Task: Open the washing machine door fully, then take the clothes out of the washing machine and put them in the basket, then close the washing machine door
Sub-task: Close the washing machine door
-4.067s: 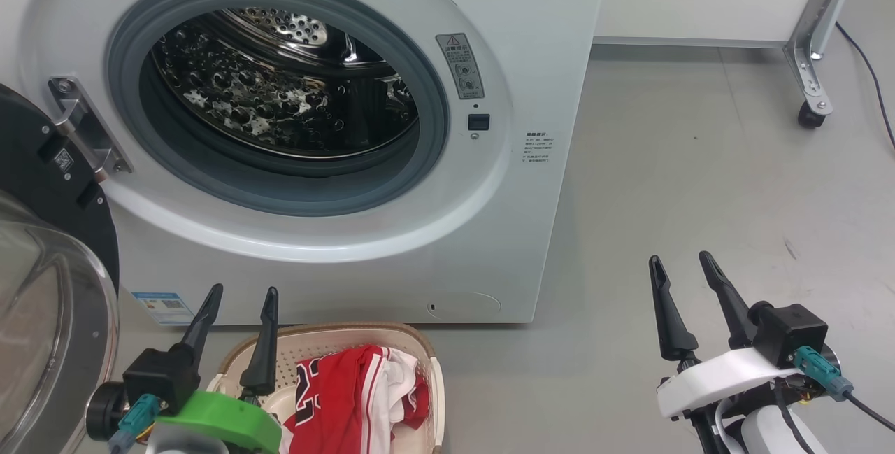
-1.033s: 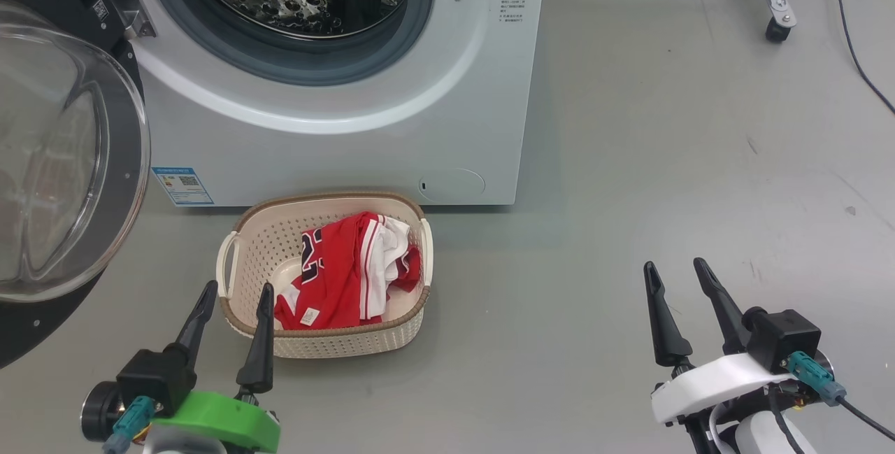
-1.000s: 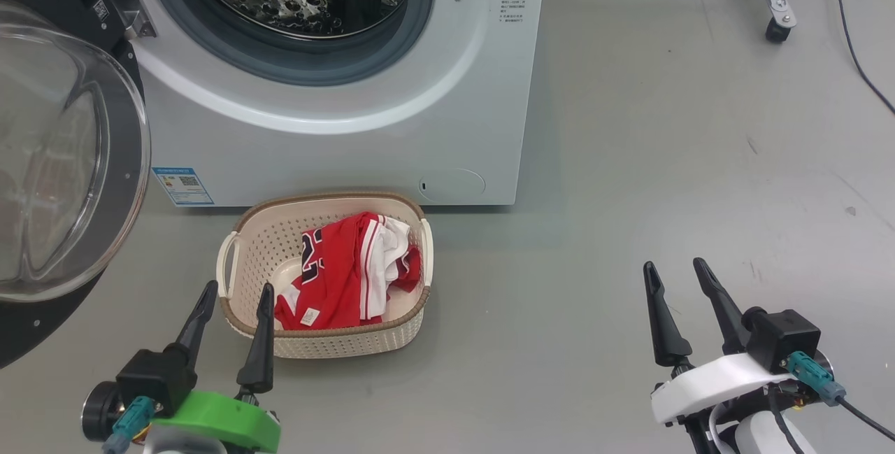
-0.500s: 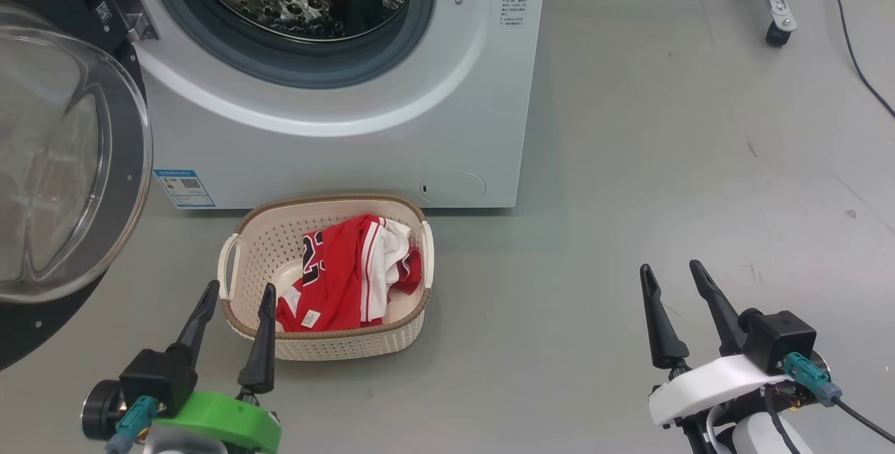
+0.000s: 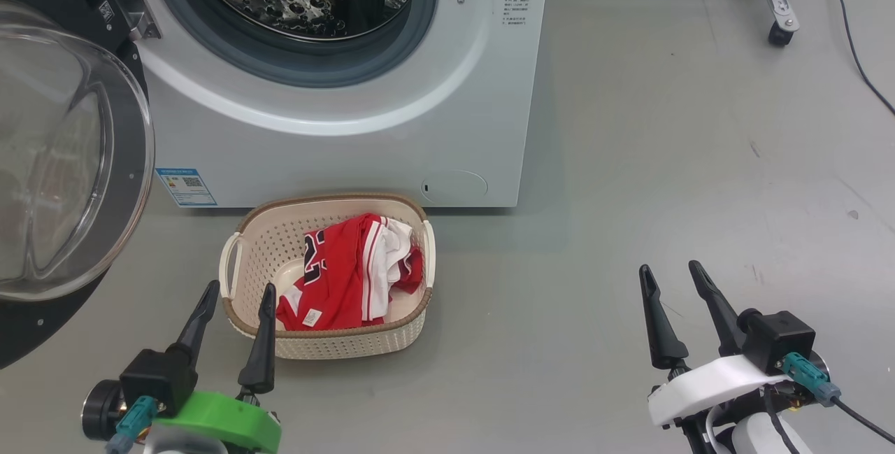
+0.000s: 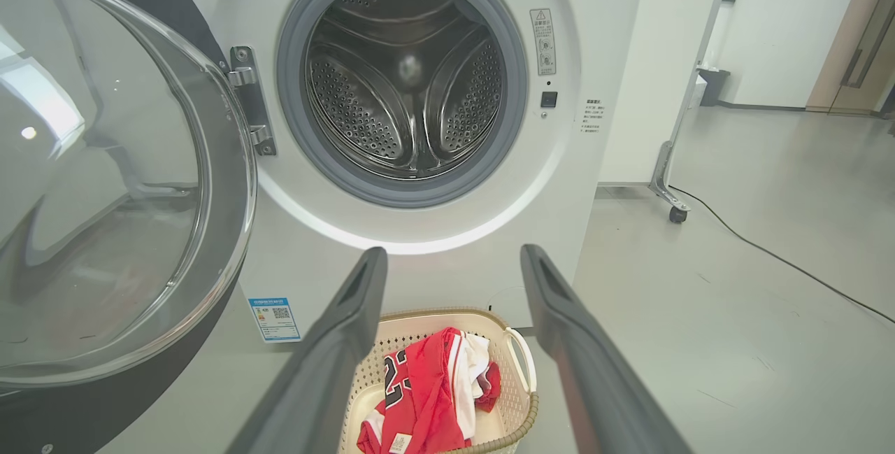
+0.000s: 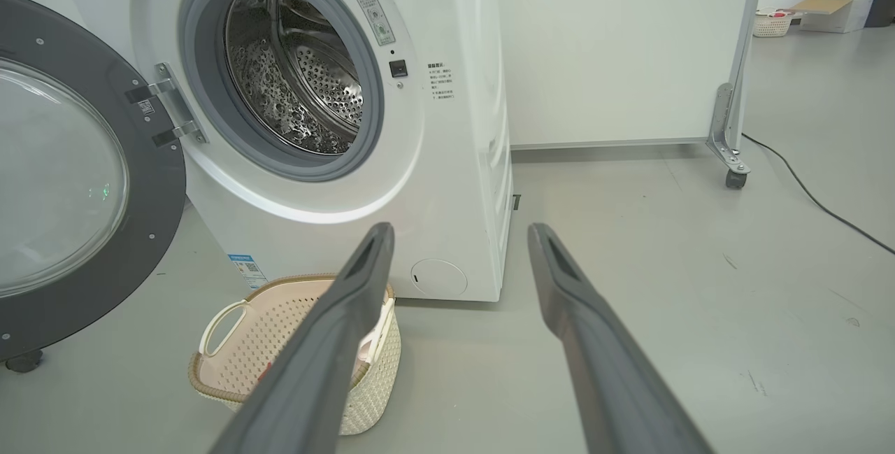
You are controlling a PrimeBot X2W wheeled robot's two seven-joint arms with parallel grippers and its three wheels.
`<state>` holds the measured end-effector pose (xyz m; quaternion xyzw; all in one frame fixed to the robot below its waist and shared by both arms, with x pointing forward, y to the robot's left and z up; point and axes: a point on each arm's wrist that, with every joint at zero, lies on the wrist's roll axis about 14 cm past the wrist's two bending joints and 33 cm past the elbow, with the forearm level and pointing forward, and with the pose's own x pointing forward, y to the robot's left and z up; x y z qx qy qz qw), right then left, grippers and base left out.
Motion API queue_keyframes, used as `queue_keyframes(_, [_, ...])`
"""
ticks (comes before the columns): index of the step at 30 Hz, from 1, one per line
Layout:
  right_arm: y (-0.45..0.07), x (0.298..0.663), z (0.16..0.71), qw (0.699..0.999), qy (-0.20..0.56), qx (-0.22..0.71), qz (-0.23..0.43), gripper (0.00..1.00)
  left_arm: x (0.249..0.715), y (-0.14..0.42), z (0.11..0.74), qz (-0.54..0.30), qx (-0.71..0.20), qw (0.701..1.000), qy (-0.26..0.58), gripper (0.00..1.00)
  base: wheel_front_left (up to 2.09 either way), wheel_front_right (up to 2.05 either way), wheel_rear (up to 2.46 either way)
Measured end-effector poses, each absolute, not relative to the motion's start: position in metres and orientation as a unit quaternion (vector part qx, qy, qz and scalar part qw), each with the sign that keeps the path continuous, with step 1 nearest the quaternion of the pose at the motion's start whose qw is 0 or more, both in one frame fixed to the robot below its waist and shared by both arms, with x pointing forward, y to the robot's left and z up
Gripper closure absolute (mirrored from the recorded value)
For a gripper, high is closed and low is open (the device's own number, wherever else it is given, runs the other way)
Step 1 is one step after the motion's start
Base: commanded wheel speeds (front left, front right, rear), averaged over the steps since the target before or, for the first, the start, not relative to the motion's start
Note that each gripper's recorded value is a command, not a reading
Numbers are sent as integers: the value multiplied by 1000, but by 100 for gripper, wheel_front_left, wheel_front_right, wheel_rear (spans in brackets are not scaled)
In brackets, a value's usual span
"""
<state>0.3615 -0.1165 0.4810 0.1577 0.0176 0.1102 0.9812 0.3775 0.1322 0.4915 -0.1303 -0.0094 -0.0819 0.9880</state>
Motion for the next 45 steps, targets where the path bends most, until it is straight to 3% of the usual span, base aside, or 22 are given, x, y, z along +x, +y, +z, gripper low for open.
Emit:
queue_keyframes(26, [-105,370,480,979,22,160,127,0,371,141,487,-68,-130,989,-3,0,0,0,0])
queue_keyframes(45, [-27,381,478,955,39,161,248,0,334,209,483,44,-122,992,-7,0,0,0,0])
